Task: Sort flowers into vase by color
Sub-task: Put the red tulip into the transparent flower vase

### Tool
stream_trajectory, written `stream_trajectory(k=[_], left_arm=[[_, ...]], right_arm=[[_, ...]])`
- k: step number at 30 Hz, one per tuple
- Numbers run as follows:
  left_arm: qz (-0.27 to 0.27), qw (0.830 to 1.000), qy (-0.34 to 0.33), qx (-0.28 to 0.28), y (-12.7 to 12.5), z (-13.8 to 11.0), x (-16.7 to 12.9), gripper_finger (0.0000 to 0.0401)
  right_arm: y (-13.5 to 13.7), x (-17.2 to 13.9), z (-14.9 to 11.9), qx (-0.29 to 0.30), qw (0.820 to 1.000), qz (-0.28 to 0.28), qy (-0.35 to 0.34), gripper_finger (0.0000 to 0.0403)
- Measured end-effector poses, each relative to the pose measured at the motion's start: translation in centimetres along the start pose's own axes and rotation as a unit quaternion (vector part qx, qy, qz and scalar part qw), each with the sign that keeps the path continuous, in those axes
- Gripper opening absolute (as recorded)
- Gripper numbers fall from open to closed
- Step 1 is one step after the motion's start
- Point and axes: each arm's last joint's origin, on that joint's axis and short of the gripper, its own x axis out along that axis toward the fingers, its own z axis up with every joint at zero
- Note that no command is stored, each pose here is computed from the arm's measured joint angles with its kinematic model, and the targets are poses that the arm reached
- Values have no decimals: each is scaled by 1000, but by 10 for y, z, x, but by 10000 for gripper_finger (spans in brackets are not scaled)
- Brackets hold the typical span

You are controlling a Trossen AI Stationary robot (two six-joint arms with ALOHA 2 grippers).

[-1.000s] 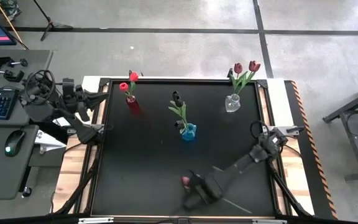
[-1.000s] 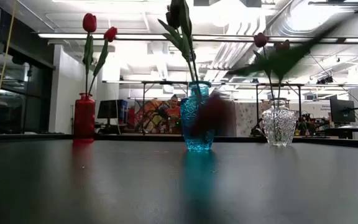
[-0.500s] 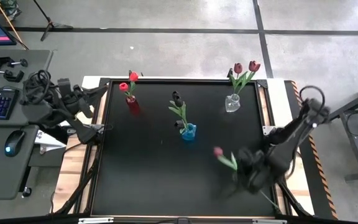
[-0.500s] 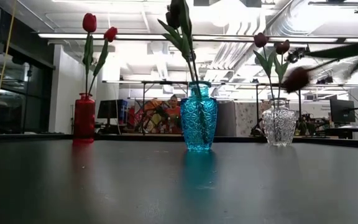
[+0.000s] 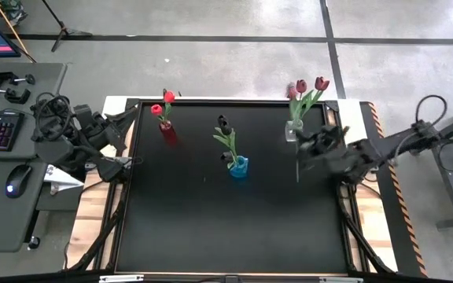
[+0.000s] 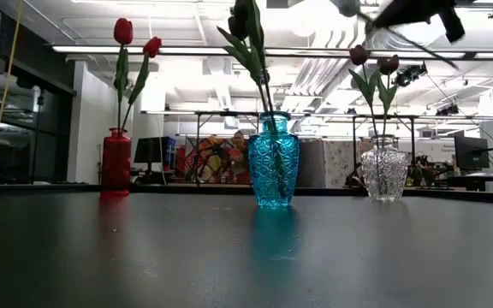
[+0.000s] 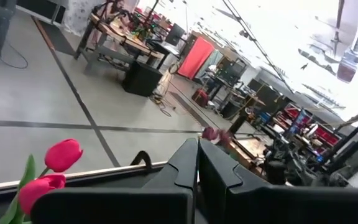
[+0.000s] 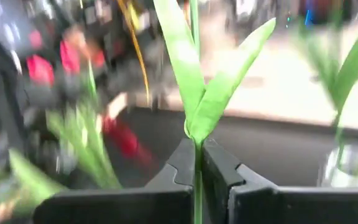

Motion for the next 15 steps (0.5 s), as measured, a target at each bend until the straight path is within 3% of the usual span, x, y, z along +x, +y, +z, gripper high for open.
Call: stream_trajectory(k=[5, 8, 11, 15], left_arm=[[7, 1000, -5, 19, 1, 1, 2, 0], [12, 999, -8, 33, 1, 1, 3, 0], [19, 999, -12, 41, 1, 1, 5, 0], [19, 999, -12, 44, 1, 0, 5, 0]], right_arm=[[-16, 3, 28, -15, 992, -3, -124, 0], [-30, 12, 26, -19, 981, 65, -182, 0], [-50, 21, 18, -26, 952, 132, -275, 0], [-75, 25, 12, -30, 933, 102, -343, 0]])
